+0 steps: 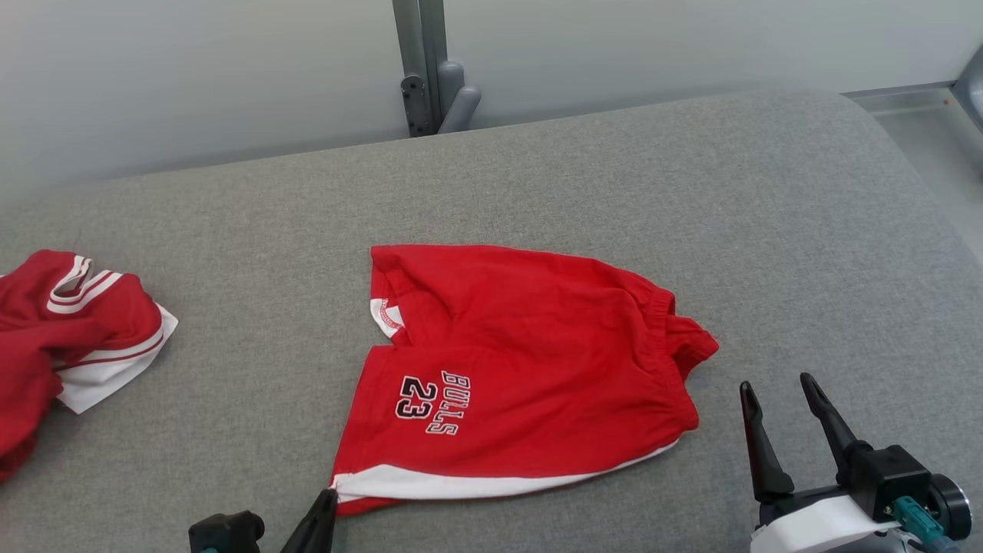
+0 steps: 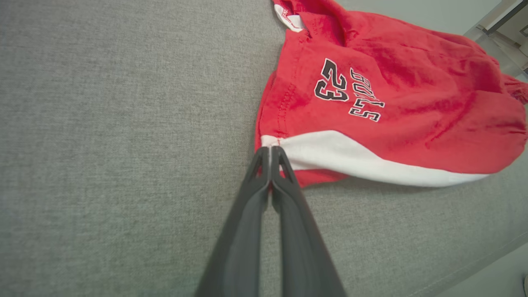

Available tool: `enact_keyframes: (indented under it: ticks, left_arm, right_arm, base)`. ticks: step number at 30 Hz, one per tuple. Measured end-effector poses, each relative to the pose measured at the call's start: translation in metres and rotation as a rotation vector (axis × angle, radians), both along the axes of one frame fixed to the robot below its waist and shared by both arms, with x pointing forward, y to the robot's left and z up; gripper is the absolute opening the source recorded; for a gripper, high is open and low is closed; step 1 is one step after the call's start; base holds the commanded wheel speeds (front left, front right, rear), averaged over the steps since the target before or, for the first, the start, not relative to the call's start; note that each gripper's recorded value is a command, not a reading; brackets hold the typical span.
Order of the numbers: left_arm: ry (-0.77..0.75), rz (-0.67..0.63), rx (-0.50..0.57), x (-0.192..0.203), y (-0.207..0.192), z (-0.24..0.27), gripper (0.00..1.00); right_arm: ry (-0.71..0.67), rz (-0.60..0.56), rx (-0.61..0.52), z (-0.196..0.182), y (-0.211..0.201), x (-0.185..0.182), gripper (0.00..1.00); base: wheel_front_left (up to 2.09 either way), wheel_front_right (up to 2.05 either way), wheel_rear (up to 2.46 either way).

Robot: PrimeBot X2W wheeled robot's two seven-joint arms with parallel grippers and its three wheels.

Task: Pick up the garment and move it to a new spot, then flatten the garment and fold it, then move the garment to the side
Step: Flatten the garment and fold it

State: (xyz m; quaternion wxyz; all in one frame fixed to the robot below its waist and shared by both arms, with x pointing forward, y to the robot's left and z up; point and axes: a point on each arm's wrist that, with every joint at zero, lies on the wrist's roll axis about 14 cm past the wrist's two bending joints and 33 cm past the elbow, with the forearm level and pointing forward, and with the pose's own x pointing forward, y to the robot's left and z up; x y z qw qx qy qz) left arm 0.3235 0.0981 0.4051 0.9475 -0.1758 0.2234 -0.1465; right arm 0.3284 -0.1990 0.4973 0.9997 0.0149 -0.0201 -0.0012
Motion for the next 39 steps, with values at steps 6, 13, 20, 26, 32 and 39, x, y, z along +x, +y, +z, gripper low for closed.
enact_keyframes:
  ticks: [6, 13, 20, 26, 32, 39]
  left_arm:
    - [-0.006, 0.010, -0.017, 0.001, -0.004, -0.003, 0.98]
    - [-0.027, 0.041, -0.015, 0.004, 0.000, -0.002, 1.00]
    - [-0.142, 0.122, 0.011, 0.014, 0.021, 0.014, 1.00]
    - [-0.206, 0.138, 0.032, 0.010, 0.029, 0.024, 1.00]
    - [-0.326, 0.172, 0.073, 0.009, 0.046, 0.052, 1.00]
    - [-0.353, 0.276, 0.094, -0.002, 0.074, 0.058, 1.00]
  right_arm:
    - [0.004, -0.003, 0.001, -0.001, 0.000, -0.003, 1.00]
    - [0.004, -0.010, 0.001, -0.001, -0.002, -0.006, 1.00]
    - [-0.017, -0.022, -0.013, 0.006, -0.007, -0.004, 1.00]
    - [-0.031, -0.023, -0.031, 0.010, -0.009, -0.006, 1.00]
    - [-0.042, 0.026, -0.083, 0.015, 0.000, -0.003, 1.00]
    - [-0.049, 0.086, -0.097, 0.016, 0.014, 0.003, 1.00]
  base:
    - [0.00, 0.00, 0.00]
    - [0.00, 0.00, 0.00]
    - [0.00, 0.00, 0.00]
    - [0.00, 0.00, 0.00]
    - [0.00, 0.00, 0.00]
    - [0.00, 0.00, 0.00]
